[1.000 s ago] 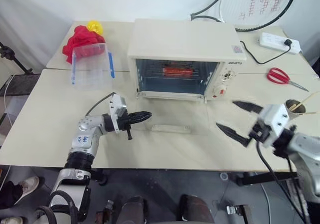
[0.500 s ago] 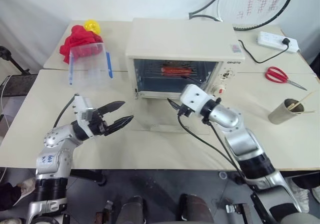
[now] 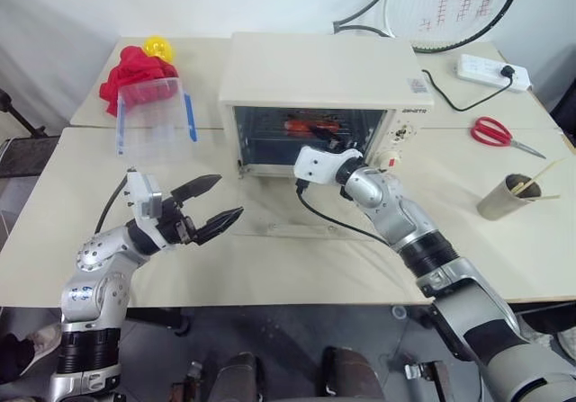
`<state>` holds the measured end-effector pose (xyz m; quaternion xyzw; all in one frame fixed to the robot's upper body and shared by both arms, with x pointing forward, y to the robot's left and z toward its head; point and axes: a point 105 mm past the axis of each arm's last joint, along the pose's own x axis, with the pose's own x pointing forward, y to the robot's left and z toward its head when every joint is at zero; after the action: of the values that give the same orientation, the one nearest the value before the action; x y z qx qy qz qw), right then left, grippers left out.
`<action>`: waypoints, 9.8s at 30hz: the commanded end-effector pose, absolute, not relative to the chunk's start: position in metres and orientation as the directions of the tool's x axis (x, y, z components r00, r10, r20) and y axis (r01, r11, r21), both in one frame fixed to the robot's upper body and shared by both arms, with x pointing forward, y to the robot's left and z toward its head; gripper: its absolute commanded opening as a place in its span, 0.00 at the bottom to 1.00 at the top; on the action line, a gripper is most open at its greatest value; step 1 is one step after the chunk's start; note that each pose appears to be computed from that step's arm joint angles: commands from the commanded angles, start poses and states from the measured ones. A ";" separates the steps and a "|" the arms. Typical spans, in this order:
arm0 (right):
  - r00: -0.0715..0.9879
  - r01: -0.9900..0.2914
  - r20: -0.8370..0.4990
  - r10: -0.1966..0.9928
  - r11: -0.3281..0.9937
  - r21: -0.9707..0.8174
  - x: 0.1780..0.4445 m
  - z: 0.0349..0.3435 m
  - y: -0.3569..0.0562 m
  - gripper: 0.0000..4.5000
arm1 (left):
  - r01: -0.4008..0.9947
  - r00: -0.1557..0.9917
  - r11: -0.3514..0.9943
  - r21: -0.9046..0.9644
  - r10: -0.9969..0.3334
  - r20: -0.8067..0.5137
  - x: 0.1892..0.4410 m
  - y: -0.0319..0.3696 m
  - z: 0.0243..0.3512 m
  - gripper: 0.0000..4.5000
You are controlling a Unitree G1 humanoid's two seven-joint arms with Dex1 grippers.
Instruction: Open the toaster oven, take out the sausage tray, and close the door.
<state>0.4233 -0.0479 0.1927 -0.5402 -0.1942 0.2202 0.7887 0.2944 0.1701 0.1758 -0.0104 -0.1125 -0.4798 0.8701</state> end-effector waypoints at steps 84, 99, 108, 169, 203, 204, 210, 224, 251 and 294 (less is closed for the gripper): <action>0.748 -0.188 -0.080 0.659 0.096 -0.977 0.289 0.169 -0.078 0.01 | 0.881 0.460 0.412 -0.235 -0.862 0.212 0.375 0.164 0.212 1.00; 0.710 -0.132 -0.039 0.703 0.079 -0.988 0.277 0.176 -0.076 0.01 | 0.691 0.552 0.365 -0.624 -0.824 0.128 0.330 0.151 0.204 1.00; 0.671 -0.103 -0.017 0.741 0.071 -0.992 0.274 0.183 -0.072 0.01 | 0.546 0.515 0.310 -0.778 -0.857 0.020 0.321 0.144 0.186 1.00; 0.713 -0.555 -0.185 0.676 0.383 -0.738 0.305 0.120 -0.214 0.01 | 0.371 0.838 0.074 -0.926 -0.455 0.300 0.219 0.249 0.147 0.00; 0.502 -0.804 0.270 0.822 0.558 -0.205 0.313 0.256 -0.159 0.01 | 0.326 0.935 0.043 -0.944 -0.163 0.316 0.222 0.261 0.141 0.00; 0.417 -0.862 0.227 0.880 0.463 -0.209 0.302 0.258 -0.143 0.01 | 0.323 0.933 0.047 -0.945 -0.185 0.309 0.222 0.258 0.141 0.00; 0.221 -0.950 -0.030 0.975 0.209 -0.232 0.278 0.251 -0.088 0.01 | 0.277 0.897 0.078 -0.958 -0.378 0.229 0.227 0.232 0.134 0.00; 0.479 -0.850 -0.111 0.871 0.428 -0.307 0.271 0.205 -0.174 0.01 | 0.304 0.561 0.096 -0.948 -0.822 0.097 0.269 0.164 0.148 0.00; 0.694 -0.720 -0.257 0.673 0.655 -0.230 0.198 0.167 -0.238 0.00 | 0.323 0.287 0.268 -0.908 -0.942 -0.176 0.328 0.067 0.115 0.09; 0.474 -0.857 -0.215 0.854 0.391 -0.337 0.206 0.170 -0.223 0.99 | 0.888 0.433 0.389 0.246 -0.888 -0.158 0.275 0.229 0.162 1.00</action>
<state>0.2082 -0.2236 0.1651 -0.1831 0.0099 0.5059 0.8429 0.2767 0.2314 0.1509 0.1445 0.0229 -0.5309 0.8347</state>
